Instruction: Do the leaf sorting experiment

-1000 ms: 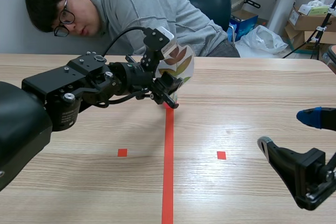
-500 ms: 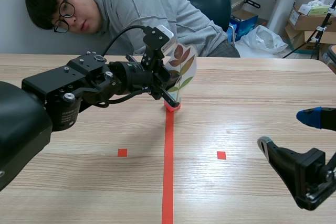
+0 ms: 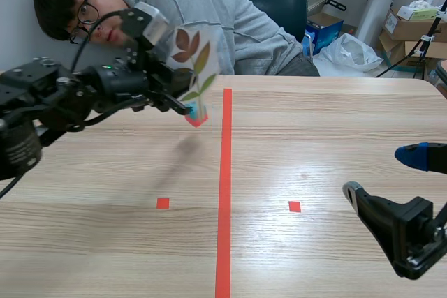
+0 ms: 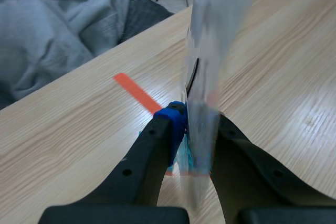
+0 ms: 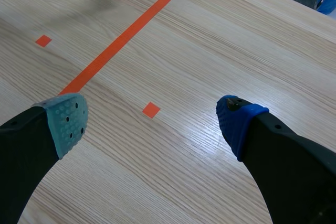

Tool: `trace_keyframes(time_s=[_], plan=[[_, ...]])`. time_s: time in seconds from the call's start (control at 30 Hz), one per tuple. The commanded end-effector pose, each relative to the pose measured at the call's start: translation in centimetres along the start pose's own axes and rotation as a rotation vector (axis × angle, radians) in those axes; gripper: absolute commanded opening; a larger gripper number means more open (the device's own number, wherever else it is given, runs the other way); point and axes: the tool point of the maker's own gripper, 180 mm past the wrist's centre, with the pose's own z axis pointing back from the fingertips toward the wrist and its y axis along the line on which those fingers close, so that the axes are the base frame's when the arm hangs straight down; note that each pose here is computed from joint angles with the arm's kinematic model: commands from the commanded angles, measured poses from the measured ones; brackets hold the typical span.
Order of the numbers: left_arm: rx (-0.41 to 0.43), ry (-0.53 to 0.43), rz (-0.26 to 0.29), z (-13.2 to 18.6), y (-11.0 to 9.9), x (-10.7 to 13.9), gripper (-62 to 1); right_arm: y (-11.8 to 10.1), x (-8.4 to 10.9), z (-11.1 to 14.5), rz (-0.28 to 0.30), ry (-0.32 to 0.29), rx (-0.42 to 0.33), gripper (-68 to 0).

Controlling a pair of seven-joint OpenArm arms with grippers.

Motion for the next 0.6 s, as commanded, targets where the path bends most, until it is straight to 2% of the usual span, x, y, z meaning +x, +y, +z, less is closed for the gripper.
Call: trace_keyframes(time_s=[0.0,0.2,0.4,0.57], plan=[[0.034,-0.04,0.026,1.2,1.4,0.8,-56.9,-0.5,0.7,-0.1,0.006,-0.025,-0.013,-17.5],[0.206,-0.068,0.098,6.4,7.2,-0.1,-56.9,-0.5,0.7,-0.1,0.007,-0.025,-0.013,-17.5],[0.39,-0.063,0.117,11.2,12.3,-1.0,-56.9,-0.6,0.9,-0.2,0.01,-0.031,-0.014,-17.5],[0.55,-0.023,0.12,14.3,15.8,-2.5,-56.9,-0.6,1.1,-0.3,0.013,-0.039,-0.009,-17.5]])
